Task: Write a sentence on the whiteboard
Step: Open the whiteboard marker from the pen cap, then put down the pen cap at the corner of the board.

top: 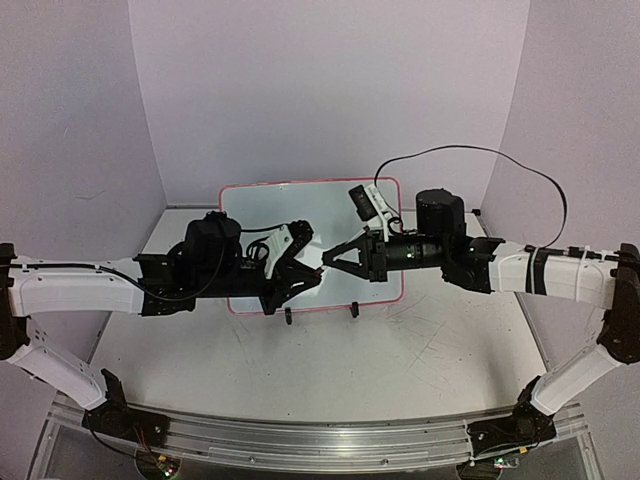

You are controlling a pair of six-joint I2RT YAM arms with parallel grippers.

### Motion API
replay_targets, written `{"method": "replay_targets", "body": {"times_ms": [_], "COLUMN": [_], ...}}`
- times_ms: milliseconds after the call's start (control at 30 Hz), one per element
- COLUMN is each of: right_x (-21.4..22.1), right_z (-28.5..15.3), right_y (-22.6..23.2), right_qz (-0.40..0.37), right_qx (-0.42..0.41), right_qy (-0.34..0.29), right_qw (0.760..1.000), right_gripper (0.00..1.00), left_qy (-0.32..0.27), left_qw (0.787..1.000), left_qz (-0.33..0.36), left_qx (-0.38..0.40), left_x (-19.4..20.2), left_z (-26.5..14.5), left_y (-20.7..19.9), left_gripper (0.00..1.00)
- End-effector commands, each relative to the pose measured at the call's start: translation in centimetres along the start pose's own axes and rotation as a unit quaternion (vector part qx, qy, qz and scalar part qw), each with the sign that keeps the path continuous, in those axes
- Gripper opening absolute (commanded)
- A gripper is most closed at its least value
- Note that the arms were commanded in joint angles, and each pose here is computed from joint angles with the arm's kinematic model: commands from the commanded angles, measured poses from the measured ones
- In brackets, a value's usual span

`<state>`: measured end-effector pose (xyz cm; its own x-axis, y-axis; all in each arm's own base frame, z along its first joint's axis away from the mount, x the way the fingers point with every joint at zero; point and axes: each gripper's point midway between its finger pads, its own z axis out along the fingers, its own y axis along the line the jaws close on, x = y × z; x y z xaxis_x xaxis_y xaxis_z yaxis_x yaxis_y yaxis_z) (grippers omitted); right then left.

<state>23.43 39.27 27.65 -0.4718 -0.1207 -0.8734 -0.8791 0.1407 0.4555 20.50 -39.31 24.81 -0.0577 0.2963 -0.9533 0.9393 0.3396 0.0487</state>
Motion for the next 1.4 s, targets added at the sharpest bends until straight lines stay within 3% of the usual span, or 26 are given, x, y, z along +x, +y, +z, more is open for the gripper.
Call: {"method": "replay_targets", "body": {"times_ms": [0,267,400,500,600,667,767,833,933,1167,1300,1367], "right_x": [-1.2,-3.6,-6.8,-8.7,-8.1,-7.2,-6.4,-6.4,-6.9,-7.7,-7.3,-7.0], "right_z": [0.1,-2.4,-7.7,-12.7,-14.2,-14.1,-13.8,-13.6,-13.7,-13.9,-14.2,-14.4], "right_y": [1.4,0.6,-0.3,-1.1,-1.8,-2.4,-3.2,-3.3,-3.1,-2.2,-1.9,-1.8], "right_qz": [-0.028,-0.029,-0.039,-0.074,-0.100,-0.108,-0.120,-0.125,-0.138,-0.163,-0.166,-0.166], "right_qx": [-0.024,0.054,0.109,0.176,0.236,0.264,0.309,0.316,0.317,0.308,0.303,0.304], "right_qy": [-0.019,-0.081,-0.152,-0.199,-0.186,-0.171,-0.154,-0.148,-0.152,-0.164,-0.167,-0.168], "right_qw": [0.999,0.995,0.982,0.961,0.949,0.943,0.931,0.929,0.926,0.923,0.923,0.923], "right_gripper": [0.00,0.00,0.00,0.00,0.00,0.00,0.00,0.00,0.00,0.00,0.00,0.00], "left_qy": [-0.039,-0.016,0.003,0.011,-0.001,-0.003,0.029,0.065,0.103,0.180,0.191,0.202], "left_qw": [0.999,0.998,0.998,0.996,0.981,0.948,0.870,0.816,0.755,0.656,0.615,0.606], "left_qz": [0.012,0.016,0.008,-0.027,-0.106,-0.184,-0.298,-0.364,-0.431,-0.487,-0.497,-0.497], "left_qx": [-0.024,-0.058,-0.070,-0.087,-0.163,-0.259,-0.391,-0.445,-0.483,-0.549,-0.581,-0.587], "left_x": [-3.3,-1.1,1.2,2.8,3.7,5.4,9.3,12.4,16.3,24.2,26.7,27.6], "left_z": [-1.1,-1.5,-2.2,-3.2,-5.3,-7.6,-11.7,-14.0,-16.0,-18.3,-19.5,-19.6], "left_y": [0.9,1.9,2.0,2.3,5.0,8.5,12.7,14.3,14.3,14.2,14.7,14.8], "left_gripper": [0.00,0.00,0.00,0.00,0.00,0.00,0.00,0.00,0.00,0.00,0.00,0.00]}}
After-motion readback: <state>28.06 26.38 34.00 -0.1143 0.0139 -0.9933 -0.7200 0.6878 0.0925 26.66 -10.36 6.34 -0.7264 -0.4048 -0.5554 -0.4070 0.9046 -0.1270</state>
